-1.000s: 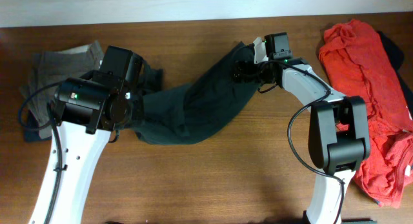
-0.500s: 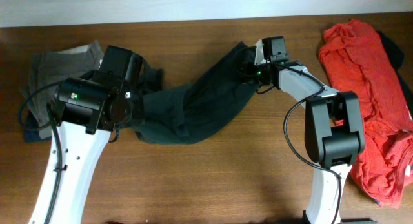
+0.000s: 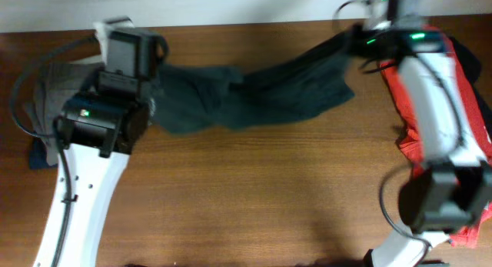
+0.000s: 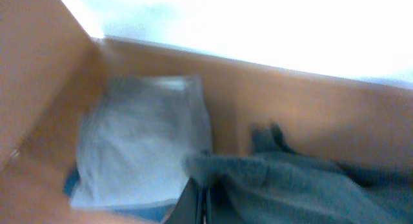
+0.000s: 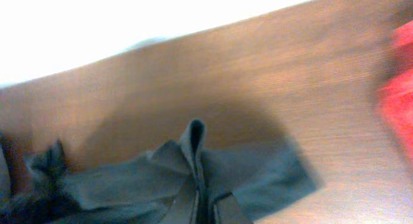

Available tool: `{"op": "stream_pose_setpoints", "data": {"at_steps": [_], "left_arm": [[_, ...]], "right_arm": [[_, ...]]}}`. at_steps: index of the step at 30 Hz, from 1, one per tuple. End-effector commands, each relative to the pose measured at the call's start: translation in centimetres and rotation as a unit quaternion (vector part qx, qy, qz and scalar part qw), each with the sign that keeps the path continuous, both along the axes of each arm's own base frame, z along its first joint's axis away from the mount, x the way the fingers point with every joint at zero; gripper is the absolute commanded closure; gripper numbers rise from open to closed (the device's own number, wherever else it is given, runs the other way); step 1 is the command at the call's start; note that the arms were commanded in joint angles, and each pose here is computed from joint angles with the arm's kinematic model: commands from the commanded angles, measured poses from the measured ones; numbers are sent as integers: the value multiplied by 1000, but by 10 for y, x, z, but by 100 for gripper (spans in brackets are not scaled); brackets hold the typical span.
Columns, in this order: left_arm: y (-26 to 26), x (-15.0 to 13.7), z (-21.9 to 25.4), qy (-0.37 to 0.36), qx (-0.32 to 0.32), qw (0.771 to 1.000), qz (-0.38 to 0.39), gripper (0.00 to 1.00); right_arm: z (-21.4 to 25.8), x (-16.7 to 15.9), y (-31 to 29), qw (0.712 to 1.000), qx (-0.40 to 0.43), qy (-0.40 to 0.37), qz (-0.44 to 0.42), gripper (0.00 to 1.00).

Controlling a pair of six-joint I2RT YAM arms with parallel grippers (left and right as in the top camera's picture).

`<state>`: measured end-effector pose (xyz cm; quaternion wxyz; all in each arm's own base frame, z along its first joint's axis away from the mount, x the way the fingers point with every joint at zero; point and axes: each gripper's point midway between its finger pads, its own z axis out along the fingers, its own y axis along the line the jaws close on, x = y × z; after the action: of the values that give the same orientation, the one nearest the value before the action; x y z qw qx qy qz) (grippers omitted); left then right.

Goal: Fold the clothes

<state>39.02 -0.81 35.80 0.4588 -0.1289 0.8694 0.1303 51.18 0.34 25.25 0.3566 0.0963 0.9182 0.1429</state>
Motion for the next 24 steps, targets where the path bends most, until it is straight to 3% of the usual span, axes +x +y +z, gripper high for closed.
{"op": "stream_pose_setpoints", "data": {"at_steps": [1, 5, 10, 13, 19, 20, 21, 24], "left_arm": [[38, 24, 44, -81, 25, 996, -5, 100], [35, 36, 46, -98, -43, 991, -77, 100], [2, 10, -9, 24, -108, 983, -147, 100], [0, -4, -27, 72, -115, 980, -146, 100], [0, -5, -28, 75, -115, 980, -146, 100], [1, -5, -28, 75, -115, 980, -146, 100], [1, -5, -28, 75, -115, 980, -146, 100], [3, -4, -31, 79, -111, 981, -141, 100]], "right_arm": [[69, -21, -46, 996, -53, -54, -45, 93], [71, -47, -67, 996, -56, -19, -64, 92], [42, -73, -65, 995, -49, 57, -58, 91], [39, -75, -64, 995, -48, 64, -58, 91], [41, -59, -80, 993, -79, 39, -81, 90], [41, -49, -84, 992, -86, 27, -87, 88], [41, -39, -88, 992, -91, 16, -91, 75], [16, -16, -97, 990, -103, 22, -95, 47]]}}
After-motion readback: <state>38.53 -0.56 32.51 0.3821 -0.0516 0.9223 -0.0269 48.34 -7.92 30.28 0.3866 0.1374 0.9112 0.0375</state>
